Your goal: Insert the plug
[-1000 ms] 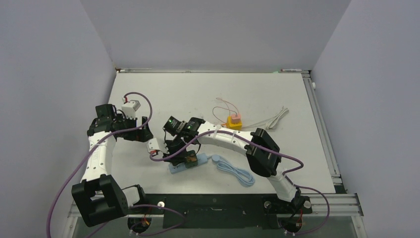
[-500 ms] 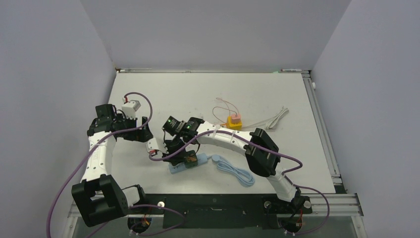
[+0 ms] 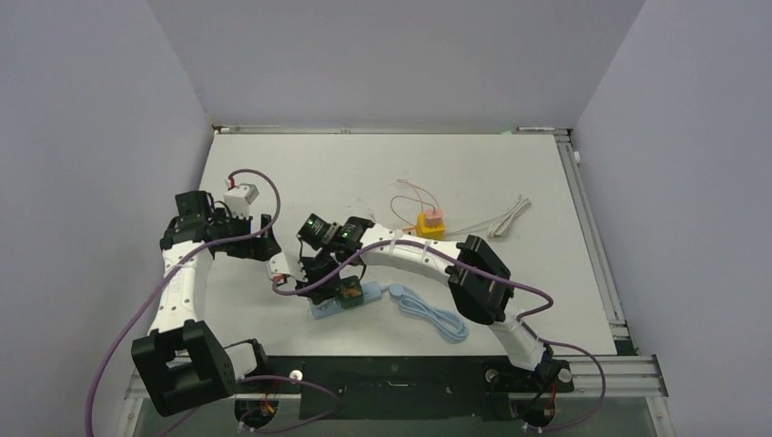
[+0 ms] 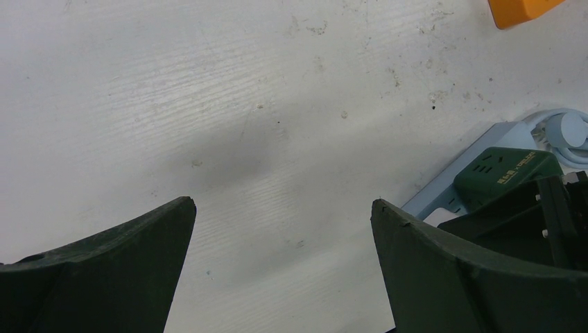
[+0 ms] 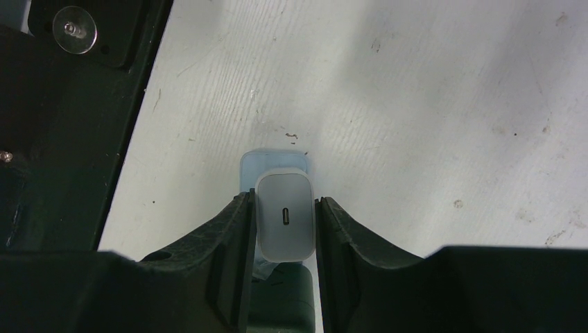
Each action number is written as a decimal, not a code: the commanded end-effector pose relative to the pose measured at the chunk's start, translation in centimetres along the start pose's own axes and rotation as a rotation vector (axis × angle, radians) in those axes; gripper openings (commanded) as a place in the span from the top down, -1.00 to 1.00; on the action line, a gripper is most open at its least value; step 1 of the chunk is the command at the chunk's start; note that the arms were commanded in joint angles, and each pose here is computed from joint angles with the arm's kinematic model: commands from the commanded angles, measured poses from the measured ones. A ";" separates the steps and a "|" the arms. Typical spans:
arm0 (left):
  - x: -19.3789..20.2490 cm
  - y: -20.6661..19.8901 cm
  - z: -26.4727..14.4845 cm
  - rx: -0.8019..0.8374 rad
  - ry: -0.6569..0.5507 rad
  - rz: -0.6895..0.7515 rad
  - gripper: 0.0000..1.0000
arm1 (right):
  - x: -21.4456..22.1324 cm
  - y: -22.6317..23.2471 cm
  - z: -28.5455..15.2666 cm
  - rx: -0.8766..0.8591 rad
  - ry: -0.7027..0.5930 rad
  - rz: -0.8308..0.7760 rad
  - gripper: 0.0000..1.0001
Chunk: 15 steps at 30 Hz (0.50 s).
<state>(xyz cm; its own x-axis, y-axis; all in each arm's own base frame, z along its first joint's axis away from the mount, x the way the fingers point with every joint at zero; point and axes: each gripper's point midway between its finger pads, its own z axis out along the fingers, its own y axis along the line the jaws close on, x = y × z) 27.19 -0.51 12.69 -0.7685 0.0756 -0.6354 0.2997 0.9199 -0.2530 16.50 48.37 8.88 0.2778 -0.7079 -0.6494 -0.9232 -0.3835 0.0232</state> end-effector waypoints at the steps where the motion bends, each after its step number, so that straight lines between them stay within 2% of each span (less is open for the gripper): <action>1: -2.7 0.4 -0.8 -0.012 -0.073 0.050 -0.92 | 4.6 -0.3 2.1 -0.013 0.097 0.041 0.89; 15: -3.4 0.6 -1.4 -0.034 -0.081 0.059 -0.92 | 7.2 1.7 1.3 0.008 0.146 0.085 0.90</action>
<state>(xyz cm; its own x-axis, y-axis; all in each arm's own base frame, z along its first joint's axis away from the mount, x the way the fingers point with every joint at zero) 27.94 -0.26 13.87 -0.7457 0.0869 -0.6606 0.3110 0.9222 -0.2299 16.49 48.15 8.66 0.2654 -0.6698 -0.6935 -0.9294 -0.3690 0.0006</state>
